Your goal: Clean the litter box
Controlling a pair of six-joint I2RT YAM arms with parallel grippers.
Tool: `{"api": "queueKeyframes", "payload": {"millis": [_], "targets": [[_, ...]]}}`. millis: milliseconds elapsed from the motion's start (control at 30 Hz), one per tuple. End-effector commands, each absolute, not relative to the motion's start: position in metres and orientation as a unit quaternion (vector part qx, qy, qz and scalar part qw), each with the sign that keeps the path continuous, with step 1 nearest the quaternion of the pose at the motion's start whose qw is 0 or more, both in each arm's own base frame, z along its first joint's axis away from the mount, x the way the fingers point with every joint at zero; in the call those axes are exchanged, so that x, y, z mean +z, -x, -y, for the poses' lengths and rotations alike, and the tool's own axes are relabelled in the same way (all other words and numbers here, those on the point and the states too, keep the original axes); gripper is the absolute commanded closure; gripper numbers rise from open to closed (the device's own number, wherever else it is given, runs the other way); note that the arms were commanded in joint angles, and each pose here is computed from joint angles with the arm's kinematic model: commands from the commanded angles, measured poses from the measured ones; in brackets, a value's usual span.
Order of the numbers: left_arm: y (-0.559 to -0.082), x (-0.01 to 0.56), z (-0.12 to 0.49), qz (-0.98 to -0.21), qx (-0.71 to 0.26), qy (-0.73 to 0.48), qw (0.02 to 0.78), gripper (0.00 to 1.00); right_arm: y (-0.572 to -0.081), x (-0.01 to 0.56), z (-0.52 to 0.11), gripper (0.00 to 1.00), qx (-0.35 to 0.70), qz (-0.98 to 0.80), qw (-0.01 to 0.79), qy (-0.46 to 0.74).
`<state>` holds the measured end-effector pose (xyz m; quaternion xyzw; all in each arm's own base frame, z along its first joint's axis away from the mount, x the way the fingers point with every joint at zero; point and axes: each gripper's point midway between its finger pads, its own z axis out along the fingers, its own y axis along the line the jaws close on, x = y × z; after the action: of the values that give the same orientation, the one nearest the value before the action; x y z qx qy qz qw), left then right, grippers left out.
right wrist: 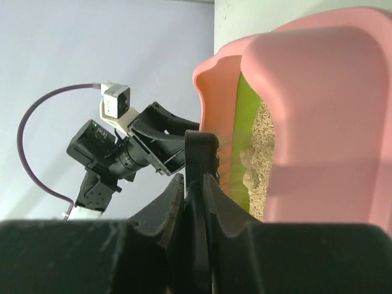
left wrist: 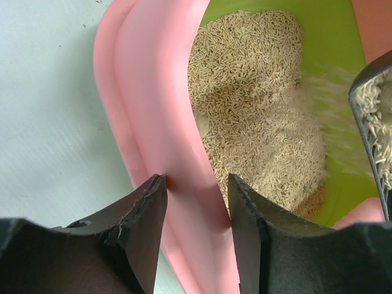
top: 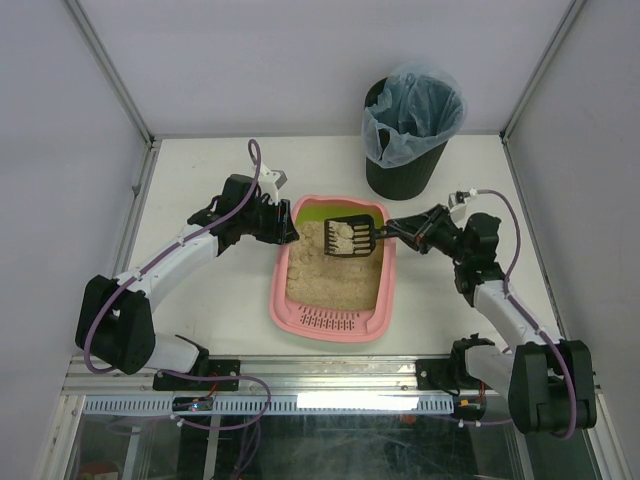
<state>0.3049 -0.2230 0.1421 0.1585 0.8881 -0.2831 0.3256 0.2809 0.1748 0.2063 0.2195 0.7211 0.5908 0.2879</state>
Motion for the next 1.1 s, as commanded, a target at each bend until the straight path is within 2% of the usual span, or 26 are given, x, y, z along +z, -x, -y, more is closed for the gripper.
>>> {"api": "queueKeyframes", "payload": {"millis": [0, 133, 233, 267, 367, 500, 567, 633, 733, 767, 867, 1000, 1067], "targets": [[-0.317, 0.161, 0.225, -0.873, -0.28, -0.174, 0.358, 0.55, -0.275, 0.24, -0.199, 1.0, 0.629, -0.711, 0.287, -0.129], [-0.317, 0.16, 0.226, -0.874, -0.282, -0.174, 0.356, 0.55, -0.289, 0.224, -0.17, 1.0, 0.603, -0.699, 0.315, -0.221], [-0.318, 0.161, 0.224, -0.874, -0.277, -0.174, 0.359, 0.55, -0.272, 0.246, -0.206, 1.0, 0.621, -0.72, 0.293, -0.1], [-0.319, 0.161, 0.224, -0.875, -0.275, -0.173, 0.36, 0.55, -0.274, 0.243, -0.206, 1.0, 0.611, -0.729, 0.293, -0.102], [-0.318, 0.16, 0.224, -0.875, -0.276, -0.174, 0.357, 0.55, -0.291, 0.228, -0.172, 1.0, 0.578, -0.716, 0.332, -0.208], [-0.318, 0.161, 0.223, -0.875, -0.274, -0.173, 0.36, 0.55, -0.274, 0.247, -0.212, 1.0, 0.608, -0.731, 0.298, -0.082], [-0.318, 0.161, 0.225, -0.875, -0.277, -0.174, 0.357, 0.55, -0.287, 0.23, -0.192, 1.0, 0.576, -0.741, 0.306, -0.157], [-0.316, 0.159, 0.225, -0.875, -0.279, -0.175, 0.354, 0.55, -0.291, 0.224, -0.18, 1.0, 0.587, -0.716, 0.32, -0.199], [-0.317, 0.161, 0.223, -0.875, -0.275, -0.175, 0.359, 0.54, -0.274, 0.239, -0.213, 1.0, 0.626, -0.722, 0.279, -0.098], [-0.318, 0.161, 0.223, -0.874, -0.275, -0.175, 0.359, 0.54, -0.272, 0.235, -0.215, 1.0, 0.625, -0.727, 0.268, -0.095], [-0.316, 0.16, 0.224, -0.875, -0.278, -0.176, 0.356, 0.54, -0.291, 0.222, -0.184, 1.0, 0.595, -0.716, 0.309, -0.194], [-0.317, 0.16, 0.224, -0.875, -0.276, -0.177, 0.357, 0.54, -0.27, 0.251, -0.223, 1.0, 0.614, -0.735, 0.284, -0.052], [-0.318, 0.16, 0.225, -0.875, -0.277, -0.177, 0.355, 0.54, -0.283, 0.243, -0.208, 1.0, 0.577, -0.748, 0.31, -0.104]]}}
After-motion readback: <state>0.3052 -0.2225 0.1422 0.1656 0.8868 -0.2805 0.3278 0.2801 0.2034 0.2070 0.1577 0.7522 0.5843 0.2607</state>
